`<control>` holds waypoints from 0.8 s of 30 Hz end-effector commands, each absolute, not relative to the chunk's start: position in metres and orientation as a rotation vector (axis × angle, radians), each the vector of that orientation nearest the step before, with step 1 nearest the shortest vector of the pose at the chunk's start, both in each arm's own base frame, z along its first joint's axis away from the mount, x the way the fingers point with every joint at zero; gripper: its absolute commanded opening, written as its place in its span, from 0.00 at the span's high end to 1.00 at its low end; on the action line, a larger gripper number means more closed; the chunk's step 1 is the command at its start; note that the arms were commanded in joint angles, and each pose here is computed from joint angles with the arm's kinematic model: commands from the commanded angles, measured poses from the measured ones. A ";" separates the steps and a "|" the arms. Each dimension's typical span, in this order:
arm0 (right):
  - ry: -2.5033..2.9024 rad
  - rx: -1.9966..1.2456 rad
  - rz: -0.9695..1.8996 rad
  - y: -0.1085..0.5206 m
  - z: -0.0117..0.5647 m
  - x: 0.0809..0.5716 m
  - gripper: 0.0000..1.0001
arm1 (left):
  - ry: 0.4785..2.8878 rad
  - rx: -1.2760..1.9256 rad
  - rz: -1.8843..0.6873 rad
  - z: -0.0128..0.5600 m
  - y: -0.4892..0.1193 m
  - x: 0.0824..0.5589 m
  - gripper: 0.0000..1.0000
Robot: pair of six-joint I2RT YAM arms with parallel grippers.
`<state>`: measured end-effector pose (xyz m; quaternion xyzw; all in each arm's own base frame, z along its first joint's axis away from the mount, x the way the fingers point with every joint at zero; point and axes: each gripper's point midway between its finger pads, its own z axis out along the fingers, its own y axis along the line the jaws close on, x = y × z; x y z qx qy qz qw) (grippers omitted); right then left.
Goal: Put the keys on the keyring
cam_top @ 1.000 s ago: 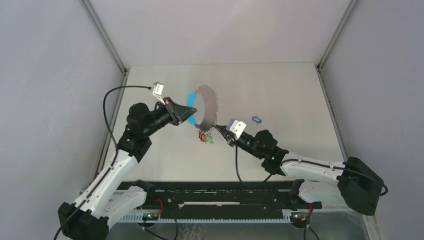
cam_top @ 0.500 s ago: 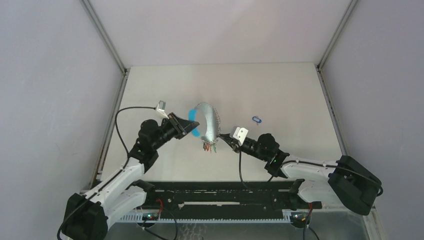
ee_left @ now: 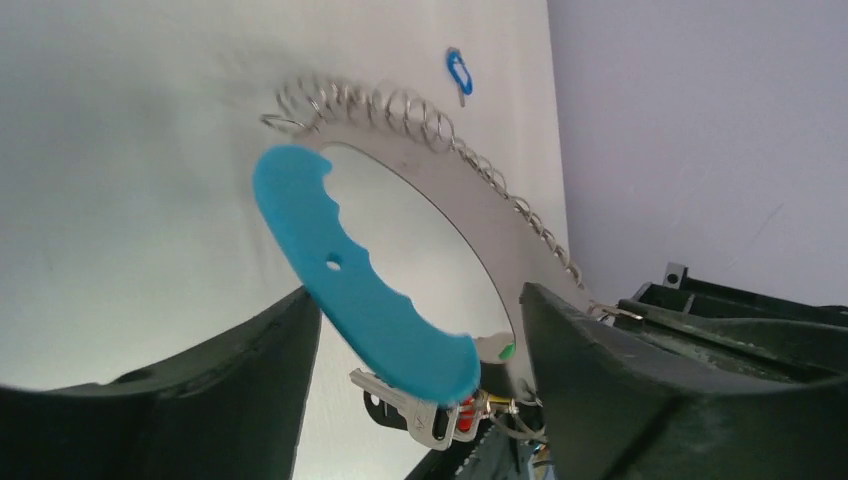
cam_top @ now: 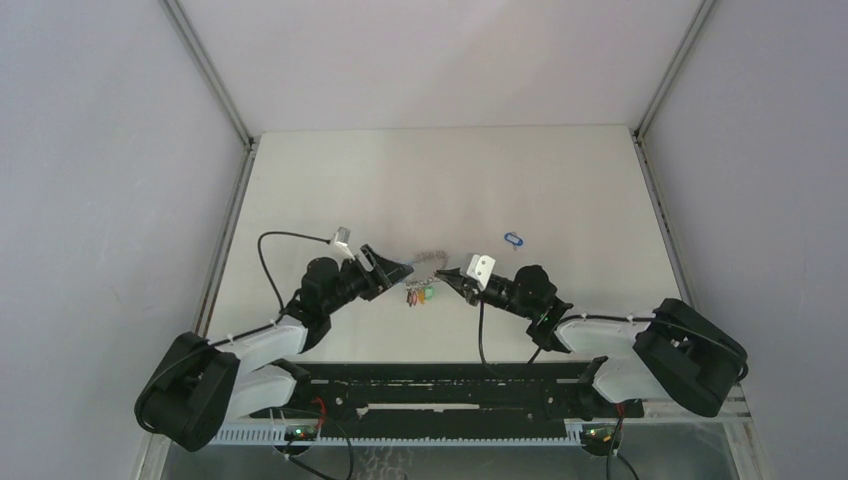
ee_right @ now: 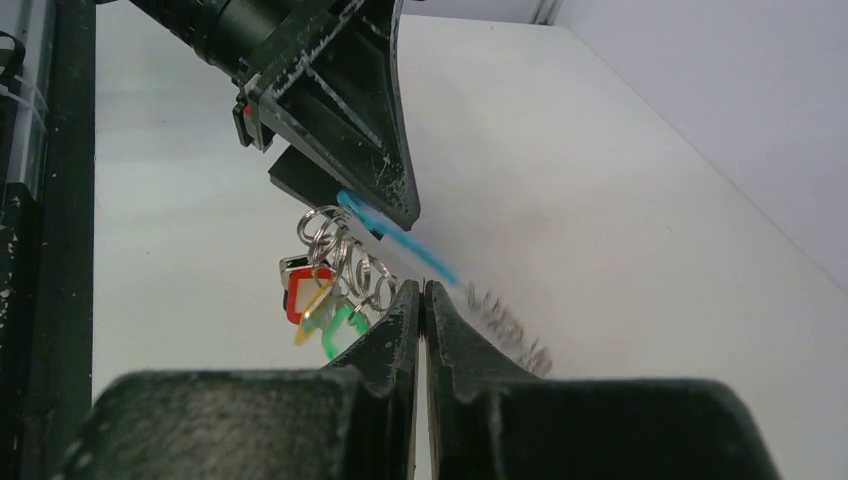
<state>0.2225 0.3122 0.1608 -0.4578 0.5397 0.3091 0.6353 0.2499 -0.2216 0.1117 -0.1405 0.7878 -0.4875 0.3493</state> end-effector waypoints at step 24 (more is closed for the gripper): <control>1.234 -1.142 0.894 0.291 0.147 0.227 1.00 | 1.543 0.561 -1.086 0.171 -0.258 0.243 0.08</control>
